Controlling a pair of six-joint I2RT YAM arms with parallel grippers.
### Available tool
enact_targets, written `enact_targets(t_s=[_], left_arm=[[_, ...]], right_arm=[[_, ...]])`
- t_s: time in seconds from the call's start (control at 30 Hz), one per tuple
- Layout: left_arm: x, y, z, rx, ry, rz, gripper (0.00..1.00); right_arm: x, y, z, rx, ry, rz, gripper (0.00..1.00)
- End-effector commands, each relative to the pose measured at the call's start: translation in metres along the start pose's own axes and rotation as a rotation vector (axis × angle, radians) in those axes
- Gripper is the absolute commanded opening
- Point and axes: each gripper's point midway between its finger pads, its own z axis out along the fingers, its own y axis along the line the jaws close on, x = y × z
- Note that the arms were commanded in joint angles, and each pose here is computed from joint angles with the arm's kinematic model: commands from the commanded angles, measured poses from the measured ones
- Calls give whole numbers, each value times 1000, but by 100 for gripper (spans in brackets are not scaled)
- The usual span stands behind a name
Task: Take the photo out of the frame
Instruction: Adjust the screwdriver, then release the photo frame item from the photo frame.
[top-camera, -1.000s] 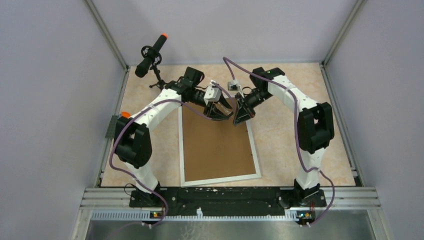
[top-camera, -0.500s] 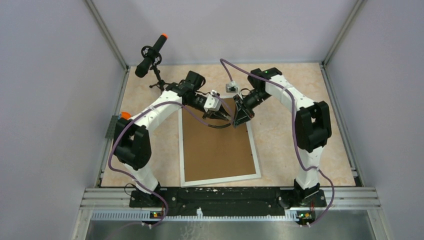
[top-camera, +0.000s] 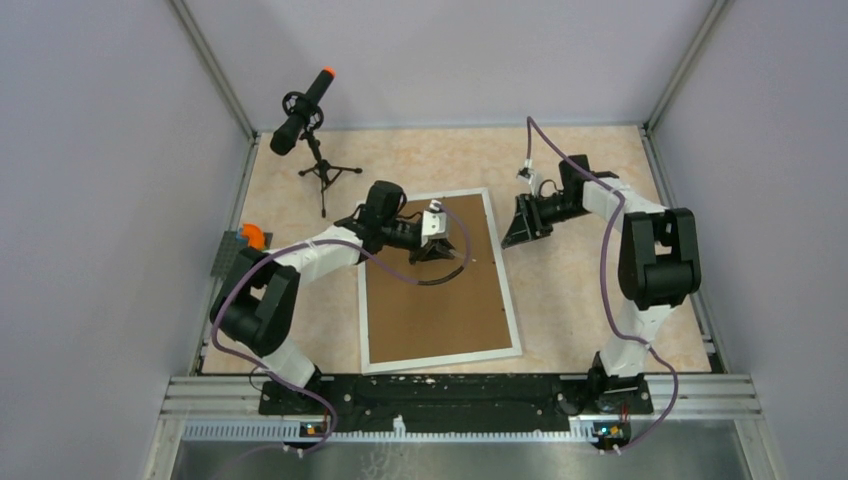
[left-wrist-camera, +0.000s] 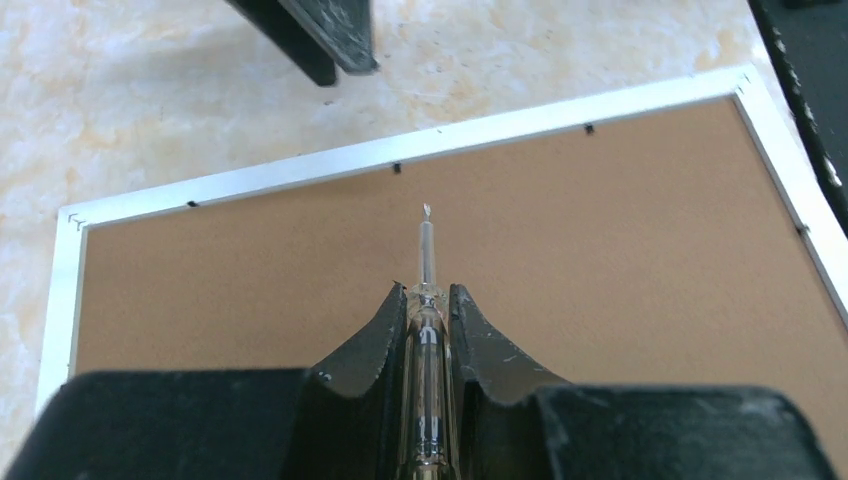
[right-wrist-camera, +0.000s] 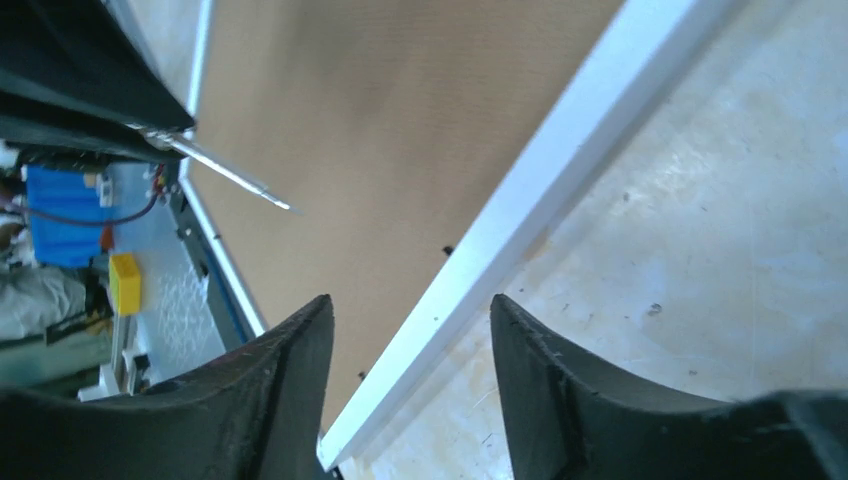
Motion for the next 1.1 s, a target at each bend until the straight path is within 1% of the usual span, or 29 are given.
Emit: enact_targets(t_s=[0.0, 0.13, 0.3, 0.4, 0.6, 0.87, 1.07], left_arm=[[-15, 28, 11, -96, -84, -79, 0], [-10, 25, 21, -124, -124, -158, 0], [3, 16, 32, -154, -140, -214, 0], [11, 17, 34, -186, -150, -223, 0], [18, 13, 42, -174, -173, -228, 0], [24, 14, 53, -157, -197, -230, 0], [32, 14, 58, -155, -200, -269, 0]], right_arm=[[-13, -18, 1, 135, -96, 54, 54], [3, -33, 8, 159, -89, 155, 48], [12, -38, 15, 156, -88, 227, 44], [14, -42, 17, 167, -87, 243, 41], [23, -44, 22, 153, -66, 256, 35], [29, -43, 26, 128, -43, 262, 31], [30, -39, 31, 110, -28, 253, 29]])
